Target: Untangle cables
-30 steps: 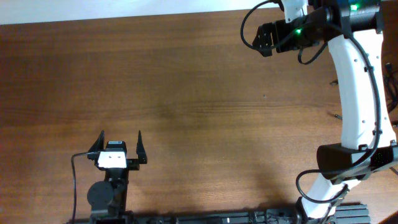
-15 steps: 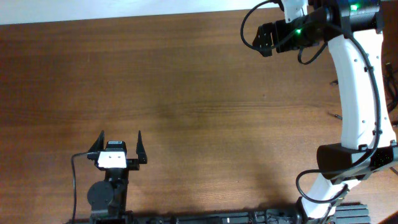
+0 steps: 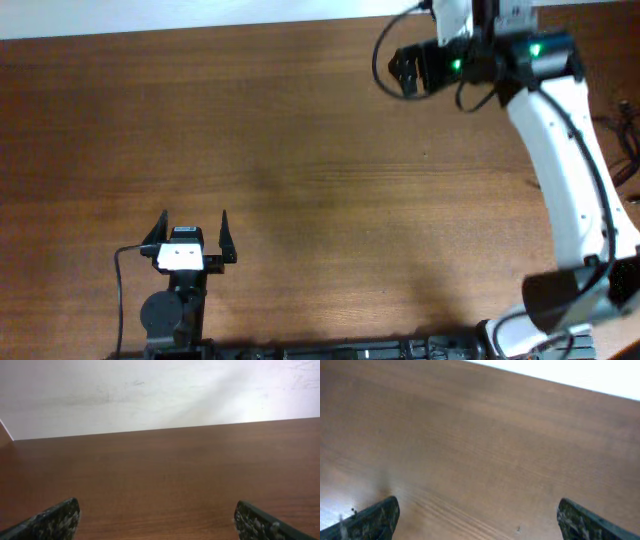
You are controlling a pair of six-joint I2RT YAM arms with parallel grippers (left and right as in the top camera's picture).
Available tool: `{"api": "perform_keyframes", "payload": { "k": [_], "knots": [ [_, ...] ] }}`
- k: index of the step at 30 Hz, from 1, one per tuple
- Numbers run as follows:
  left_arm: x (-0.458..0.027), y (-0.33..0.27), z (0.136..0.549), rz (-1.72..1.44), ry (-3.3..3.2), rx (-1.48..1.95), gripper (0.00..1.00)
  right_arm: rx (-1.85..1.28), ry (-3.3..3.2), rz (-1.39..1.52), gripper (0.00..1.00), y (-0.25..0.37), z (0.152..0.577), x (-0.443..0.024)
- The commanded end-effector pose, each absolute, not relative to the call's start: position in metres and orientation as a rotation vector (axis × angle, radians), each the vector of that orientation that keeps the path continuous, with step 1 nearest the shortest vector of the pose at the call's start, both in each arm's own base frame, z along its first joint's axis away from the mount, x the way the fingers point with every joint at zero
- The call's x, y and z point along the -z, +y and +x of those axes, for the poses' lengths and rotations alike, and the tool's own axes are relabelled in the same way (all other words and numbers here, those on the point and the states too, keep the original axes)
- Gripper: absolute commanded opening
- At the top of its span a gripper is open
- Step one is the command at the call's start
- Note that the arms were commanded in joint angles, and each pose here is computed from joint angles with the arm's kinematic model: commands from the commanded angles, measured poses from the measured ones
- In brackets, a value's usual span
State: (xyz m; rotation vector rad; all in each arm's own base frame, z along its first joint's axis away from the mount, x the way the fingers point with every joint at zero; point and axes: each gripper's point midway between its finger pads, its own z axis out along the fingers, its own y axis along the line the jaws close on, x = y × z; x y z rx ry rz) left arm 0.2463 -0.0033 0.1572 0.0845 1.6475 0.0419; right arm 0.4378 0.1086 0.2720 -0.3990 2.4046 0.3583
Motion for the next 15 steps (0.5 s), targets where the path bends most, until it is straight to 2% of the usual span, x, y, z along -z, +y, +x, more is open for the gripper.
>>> {"api": "perform_keyframes", "payload": {
  "k": [1, 9, 15],
  "knots": [
    [-0.157, 0.000, 0.246, 0.059, 1.649, -0.041, 0.99, -0.336, 2.321, -0.410, 0.99, 0.106, 0.419, -0.263],
    [-0.157, 0.000, 0.246, 0.059, 1.649, -0.041, 0.99, -0.302, 2.005, -0.409, 0.99, 0.101, 0.385, -0.225],
    [-0.157, 0.000, 0.246, 0.059, 1.649, -0.041, 0.99, -0.268, 1.681, -0.403, 0.99, 0.097, 0.351, -0.225]
  ]
}}
